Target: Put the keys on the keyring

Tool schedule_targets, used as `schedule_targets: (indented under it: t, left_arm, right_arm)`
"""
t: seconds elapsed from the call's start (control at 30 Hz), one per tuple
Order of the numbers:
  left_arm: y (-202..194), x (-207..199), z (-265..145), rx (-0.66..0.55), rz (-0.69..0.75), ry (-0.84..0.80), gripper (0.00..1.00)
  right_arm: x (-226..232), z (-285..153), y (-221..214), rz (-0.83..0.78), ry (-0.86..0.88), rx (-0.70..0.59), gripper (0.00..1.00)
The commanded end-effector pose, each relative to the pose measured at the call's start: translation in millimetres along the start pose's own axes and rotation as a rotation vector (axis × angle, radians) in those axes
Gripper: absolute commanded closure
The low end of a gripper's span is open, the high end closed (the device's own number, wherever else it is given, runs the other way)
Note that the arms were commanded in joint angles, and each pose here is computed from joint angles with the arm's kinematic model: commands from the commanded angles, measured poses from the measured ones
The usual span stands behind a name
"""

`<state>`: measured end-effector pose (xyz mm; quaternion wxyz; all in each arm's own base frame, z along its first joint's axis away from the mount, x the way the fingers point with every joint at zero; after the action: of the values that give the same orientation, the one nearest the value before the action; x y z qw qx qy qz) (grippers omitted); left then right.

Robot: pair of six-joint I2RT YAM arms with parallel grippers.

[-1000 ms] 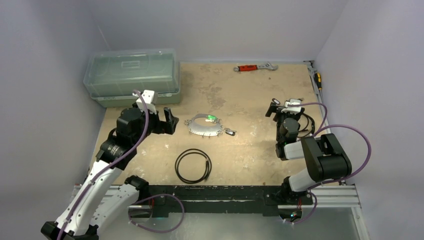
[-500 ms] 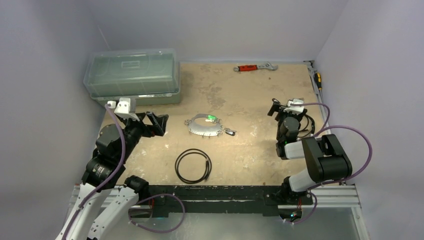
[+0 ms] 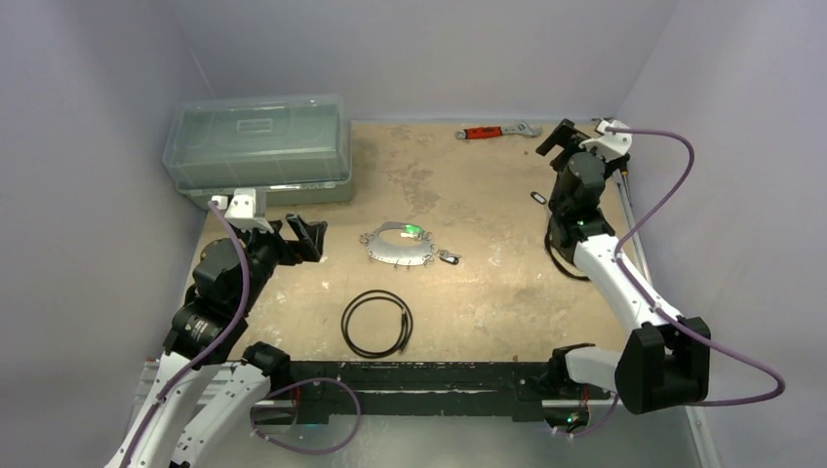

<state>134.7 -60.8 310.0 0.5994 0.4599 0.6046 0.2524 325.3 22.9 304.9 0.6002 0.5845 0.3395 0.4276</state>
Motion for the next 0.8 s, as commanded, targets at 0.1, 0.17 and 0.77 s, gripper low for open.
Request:
schedule_targets:
  t: [0.1,0.17,0.77]
  left_arm:
    - [-1,2,7,0.007,0.014,0.024,0.02]
    - [-3,3,10,0.027,0.019,0.035,0.04]
    - [-30,0,42,0.26,0.055,-0.012,0.27]
  right_arm:
    - [11,-1,-15,-0.093,0.084,0.295,0.01]
    - [21,-3,-14,-0.09,0.178,0.348,0.01]
    - [124,-127,-98,-0.183,0.907,0.741,0.22]
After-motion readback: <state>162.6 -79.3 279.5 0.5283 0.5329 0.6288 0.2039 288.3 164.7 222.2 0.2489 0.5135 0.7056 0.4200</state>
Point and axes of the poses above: each gripper's point midway between its finger pads, its own z axis out along the fingers, its own x axis along the line the jaws close on, y = z × x, the point moved 10 cm from there along -z, back along the fingers, and after that the axes turned 12 degrees about -z, right-handed, at the moved point
